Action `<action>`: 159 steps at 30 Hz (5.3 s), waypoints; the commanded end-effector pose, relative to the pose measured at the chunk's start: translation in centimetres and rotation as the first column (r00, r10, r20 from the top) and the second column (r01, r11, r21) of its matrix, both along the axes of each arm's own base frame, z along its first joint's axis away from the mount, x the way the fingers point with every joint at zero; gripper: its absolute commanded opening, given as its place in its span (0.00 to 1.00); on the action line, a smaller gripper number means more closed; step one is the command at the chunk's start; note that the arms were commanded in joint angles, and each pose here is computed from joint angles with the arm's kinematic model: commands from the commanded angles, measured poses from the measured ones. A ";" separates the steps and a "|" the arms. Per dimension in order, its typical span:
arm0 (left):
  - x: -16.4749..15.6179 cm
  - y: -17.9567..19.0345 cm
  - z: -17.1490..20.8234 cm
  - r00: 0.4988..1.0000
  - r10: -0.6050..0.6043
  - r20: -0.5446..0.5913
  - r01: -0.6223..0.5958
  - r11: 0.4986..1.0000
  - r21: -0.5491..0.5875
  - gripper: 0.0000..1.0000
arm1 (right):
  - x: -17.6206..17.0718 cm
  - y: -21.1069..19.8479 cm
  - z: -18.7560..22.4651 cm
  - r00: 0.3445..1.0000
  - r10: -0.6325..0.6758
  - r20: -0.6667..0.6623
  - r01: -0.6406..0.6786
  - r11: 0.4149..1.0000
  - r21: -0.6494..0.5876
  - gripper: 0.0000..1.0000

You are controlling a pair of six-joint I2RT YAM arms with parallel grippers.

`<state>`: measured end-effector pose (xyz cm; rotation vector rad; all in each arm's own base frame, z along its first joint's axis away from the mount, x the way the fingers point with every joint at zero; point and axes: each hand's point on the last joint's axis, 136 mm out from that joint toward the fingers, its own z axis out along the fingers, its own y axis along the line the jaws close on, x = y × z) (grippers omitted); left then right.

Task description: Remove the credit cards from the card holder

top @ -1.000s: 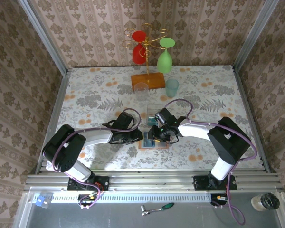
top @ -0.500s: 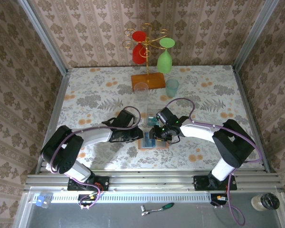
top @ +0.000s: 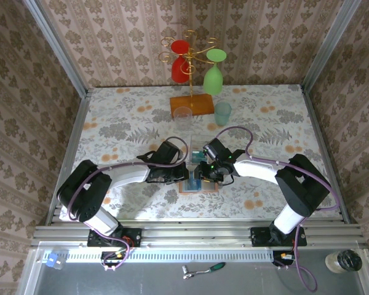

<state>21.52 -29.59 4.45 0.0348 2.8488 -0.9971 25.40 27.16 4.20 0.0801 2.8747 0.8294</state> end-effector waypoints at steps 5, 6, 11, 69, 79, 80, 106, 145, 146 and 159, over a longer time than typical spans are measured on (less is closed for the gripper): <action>-0.2 0.5 -0.8 1.000 -0.018 -0.005 0.019 0.998 0.053 0.04 | 0.1 -0.3 -0.3 1.000 0.006 0.000 -0.006 1.000 -0.015 0.34; -0.3 0.5 -0.9 1.000 -0.018 -0.007 0.019 0.998 0.054 0.04 | 0.1 -0.4 -0.5 1.000 0.005 -0.005 -0.005 1.000 -0.018 0.34; -0.4 0.3 -1.3 1.000 -0.025 -0.018 0.026 0.998 0.049 0.04 | 0.0 -0.4 -1.0 1.000 0.006 -0.012 -0.006 1.000 -0.022 0.34; -1.0 1.7 -2.3 0.999 -0.020 -0.050 0.026 0.992 0.123 0.03 | -0.1 -1.6 -0.3 1.000 -0.015 0.011 0.015 1.000 0.008 0.08; -0.8 1.4 -1.8 0.999 -0.021 -0.039 0.026 0.993 0.114 0.03 | -0.4 -4.0 0.4 0.999 -0.027 0.018 0.027 0.999 -0.036 0.07; -0.7 1.5 -1.8 0.999 -0.019 -0.037 0.023 0.993 0.112 0.03 | -0.3 -4.1 0.6 0.999 -0.027 0.023 0.027 0.999 -0.038 0.07; 0.3 2.0 0.3 0.998 0.011 0.055 -0.016 0.995 0.096 0.21 | 0.3 -2.9 1.6 1.000 -0.012 0.012 0.012 1.000 -0.021 0.09; -1.4 2.5 -2.7 1.000 0.017 -0.026 -0.015 0.998 0.069 0.19 | -0.2 -2.7 1.4 1.000 -0.026 -0.001 0.026 0.998 -0.057 0.11; -1.3 2.5 -2.6 1.000 0.019 -0.020 -0.018 0.998 0.068 0.19 | -0.2 -2.7 1.6 1.000 -0.027 0.003 0.027 0.998 -0.057 0.10; -0.7 3.1 -1.1 0.999 0.041 0.020 -0.043 0.995 0.085 0.22 | 0.6 -4.6 4.9 0.988 0.105 0.114 -0.088 0.986 -0.143 0.03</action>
